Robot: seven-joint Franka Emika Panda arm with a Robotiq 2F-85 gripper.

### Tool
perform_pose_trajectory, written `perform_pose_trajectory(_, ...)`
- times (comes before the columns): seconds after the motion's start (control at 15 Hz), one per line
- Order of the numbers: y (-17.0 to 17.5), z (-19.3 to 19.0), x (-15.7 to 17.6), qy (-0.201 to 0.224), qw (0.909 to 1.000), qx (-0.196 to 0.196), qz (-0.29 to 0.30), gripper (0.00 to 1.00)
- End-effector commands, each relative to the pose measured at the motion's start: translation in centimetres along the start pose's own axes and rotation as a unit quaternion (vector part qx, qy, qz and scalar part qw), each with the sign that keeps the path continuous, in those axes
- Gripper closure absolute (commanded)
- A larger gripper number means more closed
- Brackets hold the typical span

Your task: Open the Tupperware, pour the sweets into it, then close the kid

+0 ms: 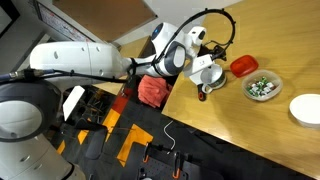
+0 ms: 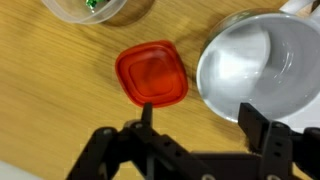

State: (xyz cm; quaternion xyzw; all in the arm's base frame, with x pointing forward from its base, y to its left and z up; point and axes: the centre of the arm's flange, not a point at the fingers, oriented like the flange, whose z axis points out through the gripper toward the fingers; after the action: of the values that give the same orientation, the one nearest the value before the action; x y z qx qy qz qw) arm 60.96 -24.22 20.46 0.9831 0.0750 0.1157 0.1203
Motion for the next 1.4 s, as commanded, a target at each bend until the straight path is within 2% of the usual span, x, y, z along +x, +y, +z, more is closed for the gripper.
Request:
perform_pose_trajectory(0.0,2.4,-3.1,0.2,0.008,0.9996,-0.015,-0.025,0.0)
perform_pose_trajectory(0.2,4.9,-3.3,0.4,0.003,0.9968,-0.023,-0.077,0.0)
perform_pose_trajectory(0.33,6.2,-2.5,0.0,-0.014,0.9911,-0.01,-0.132,0.0)
perform_pose_trajectory(0.4,5.7,-2.6,-0.2,-0.032,0.987,-0.02,-0.156,0.0)
perform_pose_trajectory(0.47,5.0,-2.4,-0.7,-0.012,0.9931,-0.016,-0.116,0.0)
perform_pose_trajectory(0.8,5.0,-2.3,-0.8,-0.025,0.9895,-0.017,-0.142,0.0)
perform_pose_trajectory(1.33,12.8,1.9,1.3,-0.049,0.9958,-0.01,-0.076,0.0)
